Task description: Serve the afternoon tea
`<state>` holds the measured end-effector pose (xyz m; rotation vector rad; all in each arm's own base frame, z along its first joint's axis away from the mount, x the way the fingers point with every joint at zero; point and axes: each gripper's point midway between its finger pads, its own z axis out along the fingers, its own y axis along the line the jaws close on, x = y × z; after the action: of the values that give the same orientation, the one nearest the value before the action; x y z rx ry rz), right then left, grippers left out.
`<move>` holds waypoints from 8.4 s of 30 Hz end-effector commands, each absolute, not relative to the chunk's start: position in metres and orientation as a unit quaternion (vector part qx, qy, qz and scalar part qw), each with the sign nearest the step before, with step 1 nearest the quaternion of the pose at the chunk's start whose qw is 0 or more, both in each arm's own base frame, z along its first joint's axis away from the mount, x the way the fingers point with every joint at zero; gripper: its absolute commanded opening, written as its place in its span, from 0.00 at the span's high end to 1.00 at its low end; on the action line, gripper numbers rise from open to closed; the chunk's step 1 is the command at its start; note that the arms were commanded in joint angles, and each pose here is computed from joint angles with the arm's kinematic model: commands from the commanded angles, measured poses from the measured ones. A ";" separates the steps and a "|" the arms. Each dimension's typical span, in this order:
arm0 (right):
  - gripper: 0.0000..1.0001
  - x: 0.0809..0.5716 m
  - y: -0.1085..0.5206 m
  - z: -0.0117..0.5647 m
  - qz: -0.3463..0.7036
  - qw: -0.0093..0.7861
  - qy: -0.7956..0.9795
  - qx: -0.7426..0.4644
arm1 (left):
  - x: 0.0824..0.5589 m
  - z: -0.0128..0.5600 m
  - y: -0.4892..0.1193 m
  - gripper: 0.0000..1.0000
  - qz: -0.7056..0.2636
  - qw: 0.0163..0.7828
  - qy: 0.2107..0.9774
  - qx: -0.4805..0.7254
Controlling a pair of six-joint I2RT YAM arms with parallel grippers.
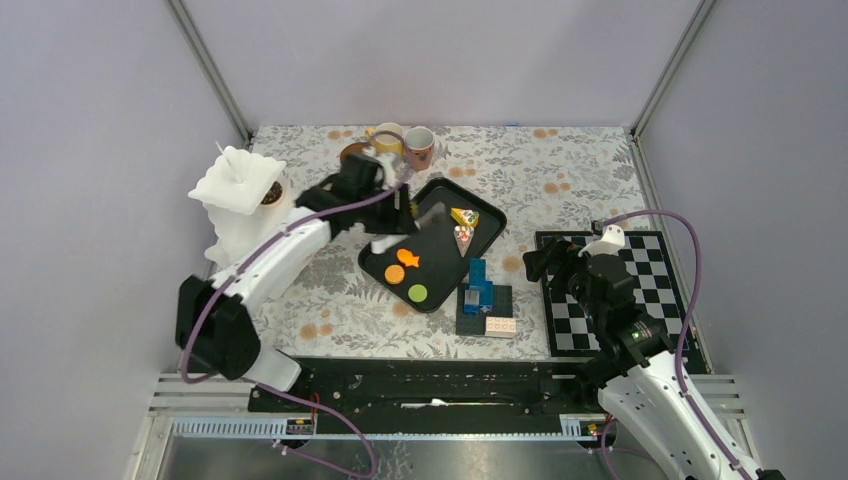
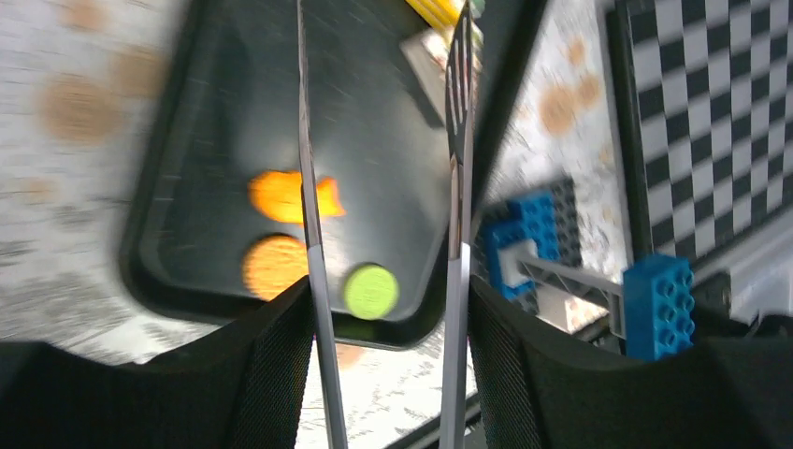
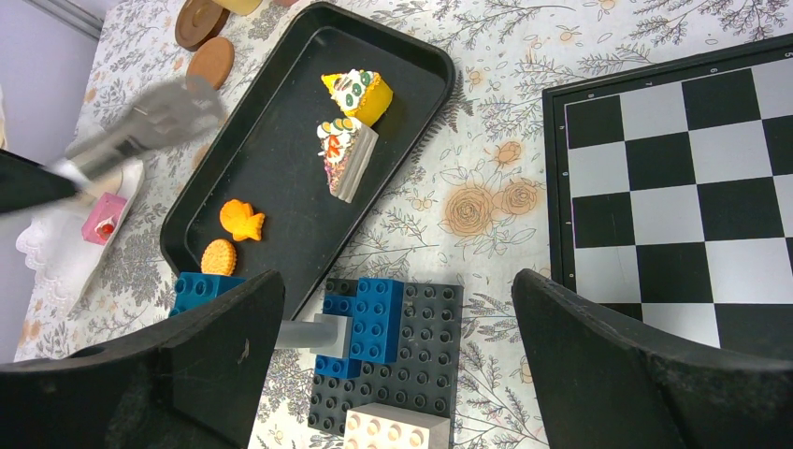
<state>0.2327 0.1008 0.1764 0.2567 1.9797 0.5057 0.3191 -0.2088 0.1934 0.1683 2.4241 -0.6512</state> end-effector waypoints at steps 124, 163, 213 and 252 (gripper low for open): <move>0.02 0.234 0.105 0.184 0.225 0.525 0.814 0.104 | 0.287 0.093 -0.304 0.47 -0.100 0.368 0.925 -0.008; 0.02 0.233 0.105 0.186 0.225 0.529 0.812 0.101 | 0.291 0.161 -0.287 0.97 -0.089 0.413 0.906 -0.026; 0.02 0.235 0.108 0.178 0.230 0.522 0.815 0.099 | 0.263 0.241 0.011 1.00 0.164 0.463 0.794 -0.360; 0.02 0.235 0.108 0.179 0.227 0.524 0.815 0.098 | 0.277 0.202 0.044 0.47 0.171 0.448 0.767 -0.426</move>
<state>0.2317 0.1038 0.1703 0.2453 1.9877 0.5211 0.2683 0.0454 0.1909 -1.0550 1.9348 0.4737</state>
